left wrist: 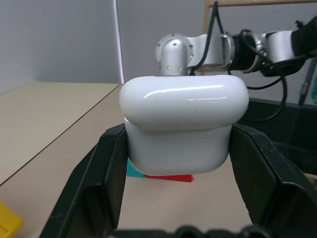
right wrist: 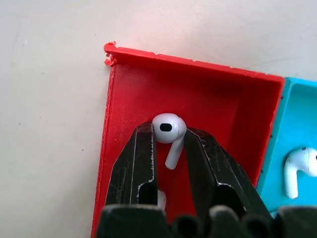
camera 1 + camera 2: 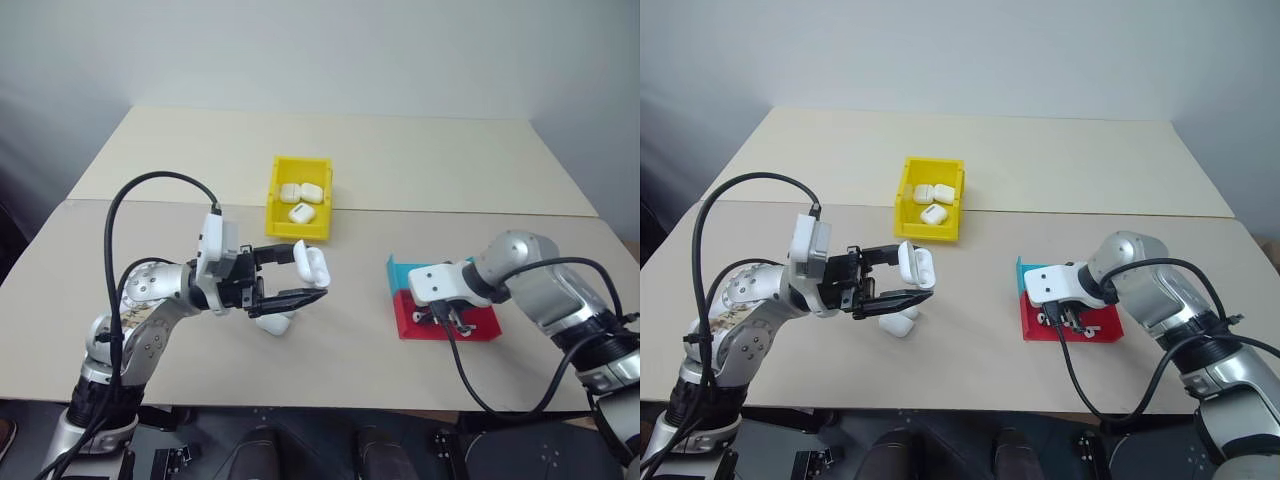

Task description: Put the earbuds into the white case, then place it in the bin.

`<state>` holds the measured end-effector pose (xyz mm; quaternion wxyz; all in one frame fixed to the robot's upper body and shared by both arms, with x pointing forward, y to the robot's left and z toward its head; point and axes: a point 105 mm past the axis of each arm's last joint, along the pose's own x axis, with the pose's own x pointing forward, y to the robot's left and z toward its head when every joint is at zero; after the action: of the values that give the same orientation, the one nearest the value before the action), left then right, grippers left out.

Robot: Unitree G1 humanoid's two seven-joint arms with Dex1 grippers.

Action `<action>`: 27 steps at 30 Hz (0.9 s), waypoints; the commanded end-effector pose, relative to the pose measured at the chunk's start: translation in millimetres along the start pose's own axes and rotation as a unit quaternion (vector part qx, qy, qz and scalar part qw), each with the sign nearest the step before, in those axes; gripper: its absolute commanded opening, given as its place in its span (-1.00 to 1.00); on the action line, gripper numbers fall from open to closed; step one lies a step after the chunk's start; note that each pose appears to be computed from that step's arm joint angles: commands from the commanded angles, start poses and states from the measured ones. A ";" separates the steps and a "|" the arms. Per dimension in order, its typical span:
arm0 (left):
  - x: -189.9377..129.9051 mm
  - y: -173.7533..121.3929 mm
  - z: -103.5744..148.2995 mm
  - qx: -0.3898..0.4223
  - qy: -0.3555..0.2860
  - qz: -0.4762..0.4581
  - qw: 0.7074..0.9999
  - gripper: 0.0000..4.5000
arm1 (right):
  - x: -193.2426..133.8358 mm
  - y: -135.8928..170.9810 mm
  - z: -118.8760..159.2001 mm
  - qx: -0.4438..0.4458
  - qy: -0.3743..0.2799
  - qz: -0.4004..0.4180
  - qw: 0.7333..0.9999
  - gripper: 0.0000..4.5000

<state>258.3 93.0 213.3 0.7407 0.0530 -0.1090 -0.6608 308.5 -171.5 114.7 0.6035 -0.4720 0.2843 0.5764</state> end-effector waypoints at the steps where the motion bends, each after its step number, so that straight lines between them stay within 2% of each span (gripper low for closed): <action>1: -0.9 2.0 14.9 0.010 -0.029 -0.014 0.999 0.23 | -17.2 0.8 5.7 0.031 -0.035 -0.031 0.998 -0.72; 10: 9.9 6.2 25.8 0.001 -0.066 -0.018 0.998 0.23 | -42.1 15.0 15.3 0.129 -0.153 -0.076 0.977 -0.72; 18: 21.0 1.5 32.1 0.006 -0.086 -0.035 0.996 0.23 | -57.9 14.6 25.9 0.147 -0.211 -0.103 0.961 -0.72; 23: 28.5 -2.1 33.4 0.005 -0.101 -0.044 0.994 0.23 | -74.7 4.4 45.7 0.149 -0.292 -0.124 0.937 -0.72; 27: 29.0 -0.5 33.9 0.008 -0.103 -0.049 0.993 0.23 | -85.1 -1.9 56.0 0.151 -0.331 -0.133 0.922 -0.72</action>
<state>257.4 68.2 238.4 0.7039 -0.0182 -0.1639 -0.6909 285.3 -160.1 193.2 0.7915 -0.2029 0.1241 0.5630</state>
